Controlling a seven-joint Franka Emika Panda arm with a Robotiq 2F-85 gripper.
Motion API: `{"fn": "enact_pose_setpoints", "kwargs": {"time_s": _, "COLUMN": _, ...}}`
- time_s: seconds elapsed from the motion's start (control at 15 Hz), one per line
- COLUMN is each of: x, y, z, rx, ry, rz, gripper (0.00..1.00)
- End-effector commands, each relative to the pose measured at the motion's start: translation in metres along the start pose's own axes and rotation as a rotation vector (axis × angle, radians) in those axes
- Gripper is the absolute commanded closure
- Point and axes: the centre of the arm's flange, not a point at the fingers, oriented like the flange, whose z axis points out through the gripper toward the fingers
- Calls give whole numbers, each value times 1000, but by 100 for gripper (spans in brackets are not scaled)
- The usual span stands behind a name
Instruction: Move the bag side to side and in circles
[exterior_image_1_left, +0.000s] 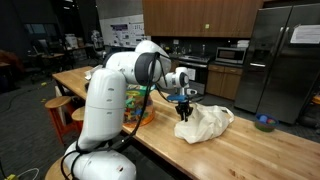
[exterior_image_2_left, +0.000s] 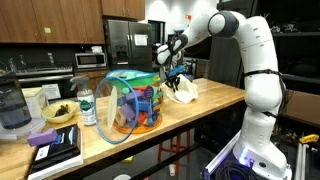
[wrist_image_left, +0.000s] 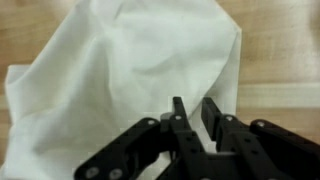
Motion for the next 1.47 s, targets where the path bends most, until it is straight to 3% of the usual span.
{"fn": "enact_pose_setpoints", "kwargs": {"time_s": 0.0, "x": -11, "y": -32, "z": 38, "rx": -66, "ry": -92, "rz": -2, "gripper": 43}}
{"fn": "enact_pose_setpoints", "kwargs": {"time_s": 0.4, "x": -16, "y": -45, "z": 53, "rx": -88, "ry": -171, "rz": -14, "gripper": 2}}
{"fn": "enact_pose_setpoints", "kwargs": {"time_s": 0.47, "x": -15, "y": -45, "z": 53, "rx": -91, "ry": -191, "rz": 1, "gripper": 1}}
{"fn": "enact_pose_setpoints", "kwargs": {"time_s": 0.53, "x": -16, "y": -42, "z": 53, "rx": -90, "ry": -155, "rz": -18, "gripper": 11}}
{"fn": "enact_pose_setpoints", "kwargs": {"time_s": 0.67, "x": -17, "y": -42, "z": 56, "rx": -95, "ry": -171, "rz": -17, "gripper": 1}}
{"fn": "enact_pose_setpoints", "kwargs": {"time_s": 0.93, "x": -17, "y": -43, "z": 56, "rx": -97, "ry": -175, "rz": -17, "gripper": 0}}
{"fn": "enact_pose_setpoints", "kwargs": {"time_s": 1.4, "x": 20, "y": 13, "z": -28, "rx": -152, "ry": 168, "rz": 140, "gripper": 0}}
